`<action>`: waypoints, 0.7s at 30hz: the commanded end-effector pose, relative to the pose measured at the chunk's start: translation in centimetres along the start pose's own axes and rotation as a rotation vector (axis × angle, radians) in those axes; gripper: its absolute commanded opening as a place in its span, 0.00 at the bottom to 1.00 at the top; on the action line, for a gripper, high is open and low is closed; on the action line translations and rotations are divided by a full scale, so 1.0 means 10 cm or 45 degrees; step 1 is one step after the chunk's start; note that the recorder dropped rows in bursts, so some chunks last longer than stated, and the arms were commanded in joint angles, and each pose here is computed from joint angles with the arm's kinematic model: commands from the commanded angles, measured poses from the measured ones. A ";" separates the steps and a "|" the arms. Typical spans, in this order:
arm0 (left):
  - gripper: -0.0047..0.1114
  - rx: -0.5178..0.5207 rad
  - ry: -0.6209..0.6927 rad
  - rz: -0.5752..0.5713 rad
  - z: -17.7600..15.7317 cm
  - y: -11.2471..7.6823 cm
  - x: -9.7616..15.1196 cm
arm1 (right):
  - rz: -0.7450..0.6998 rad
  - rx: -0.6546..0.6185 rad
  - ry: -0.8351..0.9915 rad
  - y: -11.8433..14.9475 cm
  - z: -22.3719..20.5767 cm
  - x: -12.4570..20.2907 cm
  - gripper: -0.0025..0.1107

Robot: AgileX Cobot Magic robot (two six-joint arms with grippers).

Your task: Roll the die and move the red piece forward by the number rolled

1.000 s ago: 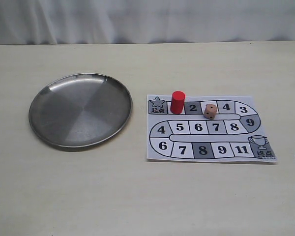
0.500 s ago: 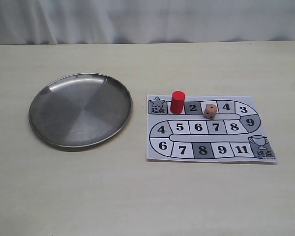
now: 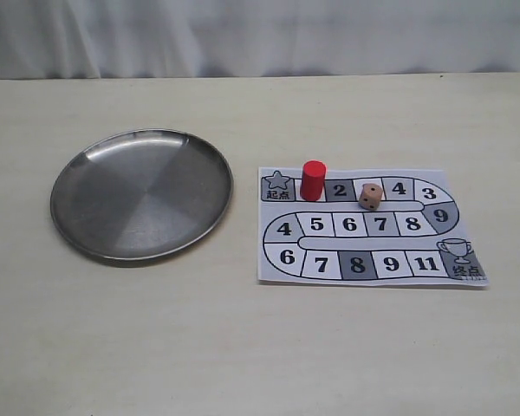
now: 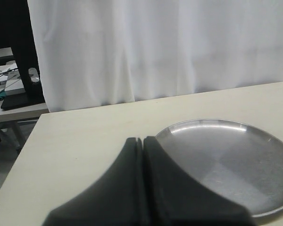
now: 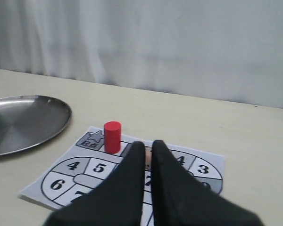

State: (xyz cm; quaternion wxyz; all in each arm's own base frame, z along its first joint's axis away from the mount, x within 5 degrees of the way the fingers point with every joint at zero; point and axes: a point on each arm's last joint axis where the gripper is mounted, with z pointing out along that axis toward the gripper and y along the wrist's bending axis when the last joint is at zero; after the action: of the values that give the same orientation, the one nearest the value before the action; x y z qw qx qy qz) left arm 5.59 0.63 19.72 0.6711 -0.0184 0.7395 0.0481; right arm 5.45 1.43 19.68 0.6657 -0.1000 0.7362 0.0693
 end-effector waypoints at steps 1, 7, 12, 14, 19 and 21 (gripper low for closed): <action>0.04 -0.005 -0.013 -0.002 0.00 0.00 0.00 | 0.039 0.111 -0.004 -0.05 0.00 0.01 0.06; 0.04 -0.005 -0.013 -0.002 0.00 0.00 0.00 | 0.043 0.158 -0.006 -0.07 0.00 0.01 0.06; 0.04 -0.005 -0.013 -0.002 0.00 0.00 0.00 | 0.043 0.157 -0.008 -0.07 0.00 0.00 0.06; 0.04 -0.005 -0.013 -0.002 0.00 0.00 0.00 | 0.043 0.157 -0.008 -0.07 0.00 0.00 0.06; 0.04 -0.005 -0.013 -0.002 0.00 0.00 0.00 | 0.044 0.158 0.008 -0.07 0.00 0.02 0.06; 0.04 -0.005 -0.013 -0.002 0.00 0.00 0.00 | 0.038 0.162 0.012 -0.07 -0.01 0.02 0.06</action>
State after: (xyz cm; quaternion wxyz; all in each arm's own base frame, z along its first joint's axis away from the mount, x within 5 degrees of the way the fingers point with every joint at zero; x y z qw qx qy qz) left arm 5.59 0.63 19.72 0.6711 -0.0184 0.7395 0.0481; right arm 5.58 0.78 19.69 0.6683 -0.0452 0.7415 0.0389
